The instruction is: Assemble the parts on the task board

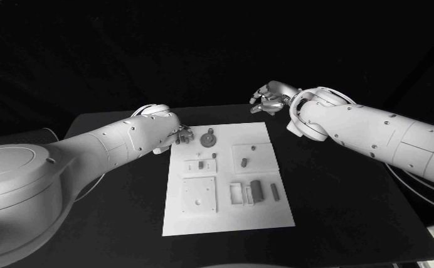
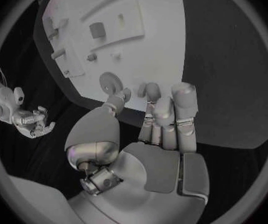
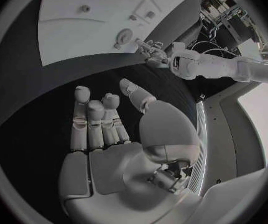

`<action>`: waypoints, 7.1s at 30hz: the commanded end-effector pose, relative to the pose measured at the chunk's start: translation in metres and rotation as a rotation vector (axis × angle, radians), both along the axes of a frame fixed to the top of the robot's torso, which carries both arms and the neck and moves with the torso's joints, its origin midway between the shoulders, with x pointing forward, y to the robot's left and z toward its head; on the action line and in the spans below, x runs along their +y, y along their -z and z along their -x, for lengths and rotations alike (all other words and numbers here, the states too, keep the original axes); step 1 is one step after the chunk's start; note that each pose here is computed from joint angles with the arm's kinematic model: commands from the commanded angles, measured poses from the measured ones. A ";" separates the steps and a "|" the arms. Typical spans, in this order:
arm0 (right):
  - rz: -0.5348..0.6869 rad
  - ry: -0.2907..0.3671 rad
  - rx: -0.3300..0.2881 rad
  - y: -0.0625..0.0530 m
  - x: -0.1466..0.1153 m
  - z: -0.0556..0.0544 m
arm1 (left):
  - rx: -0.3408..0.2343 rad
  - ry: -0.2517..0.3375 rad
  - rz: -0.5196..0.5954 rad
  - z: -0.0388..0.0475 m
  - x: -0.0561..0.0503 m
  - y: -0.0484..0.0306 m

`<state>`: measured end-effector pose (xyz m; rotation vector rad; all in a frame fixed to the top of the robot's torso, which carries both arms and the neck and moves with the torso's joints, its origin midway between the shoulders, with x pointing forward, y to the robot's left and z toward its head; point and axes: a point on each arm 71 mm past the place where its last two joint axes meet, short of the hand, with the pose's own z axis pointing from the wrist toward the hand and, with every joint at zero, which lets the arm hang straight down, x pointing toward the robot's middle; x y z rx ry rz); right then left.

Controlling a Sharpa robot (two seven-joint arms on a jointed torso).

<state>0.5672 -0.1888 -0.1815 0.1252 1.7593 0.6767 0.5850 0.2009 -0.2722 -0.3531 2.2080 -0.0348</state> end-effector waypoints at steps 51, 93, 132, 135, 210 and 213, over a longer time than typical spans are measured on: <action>0.010 -0.017 -0.001 0.000 0.003 0.001 | 0.000 0.000 0.004 -0.0015 -0.002 0.0018; 0.012 -0.017 0.004 0.000 0.002 0.001 | -0.012 -0.014 0.058 -0.0013 -0.005 0.0015; 0.032 0.005 0.027 0.003 -0.008 -0.003 | 0.047 -0.153 0.324 0.0534 0.002 -0.0050; 0.032 0.005 0.027 0.003 -0.008 -0.003 | 0.044 -0.146 0.318 0.0562 0.002 -0.0052; 0.035 -0.004 0.040 0.007 -0.005 -0.002 | 0.112 -0.106 0.290 0.0746 -0.014 0.0109; 0.036 -0.003 0.040 0.007 -0.005 -0.002 | 0.111 -0.102 0.284 0.0752 -0.014 0.0115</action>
